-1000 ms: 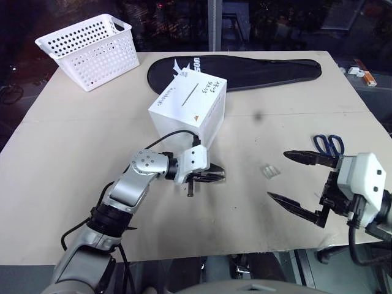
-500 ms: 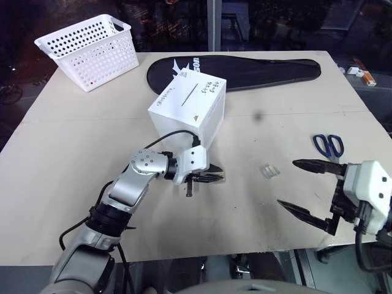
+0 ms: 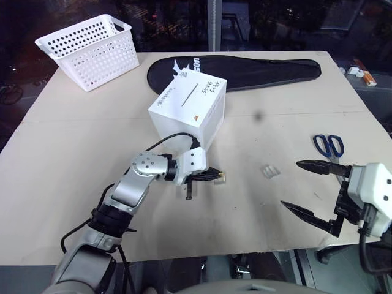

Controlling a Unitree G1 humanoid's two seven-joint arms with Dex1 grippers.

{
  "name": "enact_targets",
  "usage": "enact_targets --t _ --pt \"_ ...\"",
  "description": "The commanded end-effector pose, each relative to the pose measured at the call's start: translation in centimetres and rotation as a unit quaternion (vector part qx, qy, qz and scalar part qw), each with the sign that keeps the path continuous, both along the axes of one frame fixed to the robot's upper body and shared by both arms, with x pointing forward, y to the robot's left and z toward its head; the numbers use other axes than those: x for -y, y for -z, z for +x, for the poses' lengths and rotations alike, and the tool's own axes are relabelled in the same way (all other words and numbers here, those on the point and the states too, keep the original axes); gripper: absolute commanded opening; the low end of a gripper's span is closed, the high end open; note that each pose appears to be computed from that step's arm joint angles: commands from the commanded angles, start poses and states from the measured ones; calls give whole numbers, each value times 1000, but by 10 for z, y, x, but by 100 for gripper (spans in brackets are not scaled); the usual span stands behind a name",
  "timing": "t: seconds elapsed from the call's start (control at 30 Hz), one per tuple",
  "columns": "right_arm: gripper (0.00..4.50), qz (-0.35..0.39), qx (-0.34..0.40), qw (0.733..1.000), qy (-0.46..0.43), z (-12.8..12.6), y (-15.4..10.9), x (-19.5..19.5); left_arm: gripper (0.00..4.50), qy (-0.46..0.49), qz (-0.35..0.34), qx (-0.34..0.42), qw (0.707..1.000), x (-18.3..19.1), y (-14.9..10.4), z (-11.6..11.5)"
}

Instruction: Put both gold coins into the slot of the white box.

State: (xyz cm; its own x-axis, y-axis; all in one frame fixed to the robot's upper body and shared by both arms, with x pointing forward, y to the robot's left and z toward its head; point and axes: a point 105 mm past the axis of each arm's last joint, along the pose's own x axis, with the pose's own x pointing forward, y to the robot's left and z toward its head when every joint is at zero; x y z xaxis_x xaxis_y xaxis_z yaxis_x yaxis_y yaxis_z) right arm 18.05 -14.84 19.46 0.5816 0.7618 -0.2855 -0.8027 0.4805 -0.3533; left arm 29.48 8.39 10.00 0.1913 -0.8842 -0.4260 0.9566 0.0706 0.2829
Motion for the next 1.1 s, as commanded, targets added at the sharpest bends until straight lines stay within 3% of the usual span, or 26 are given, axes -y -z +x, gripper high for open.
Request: enact_targets --t 0.03,0.27,0.47,0.63,0.93,1.0,1.1 --pt "450 -4 27 1000 -1 -2 -8 -1 8 6 -6 7 1000 3 -7 0" --pt "450 -2 26 1000 -2 -3 -8 -2 8 -8 -54 -27 998 3 -20 -2" --pt "450 -1 27 1000 -3 -2 -7 -2 8 -10 -51 -37 998 -3 -22 -2" --pt "450 -2 30 1000 -3 -1 -8 -2 8 -14 -106 -74 991 -4 -38 -5" --pt "450 7 42 999 -9 2 -13 -2 8 -5 -248 -184 951 -16 -129 -35" --pt "450 11 47 999 -11 4 -16 -1 8 -17 -274 -198 941 -23 -153 -33" --pt "450 22 60 998 -13 8 -23 -1 8 -89 -327 -170 925 -36 -194 -12"
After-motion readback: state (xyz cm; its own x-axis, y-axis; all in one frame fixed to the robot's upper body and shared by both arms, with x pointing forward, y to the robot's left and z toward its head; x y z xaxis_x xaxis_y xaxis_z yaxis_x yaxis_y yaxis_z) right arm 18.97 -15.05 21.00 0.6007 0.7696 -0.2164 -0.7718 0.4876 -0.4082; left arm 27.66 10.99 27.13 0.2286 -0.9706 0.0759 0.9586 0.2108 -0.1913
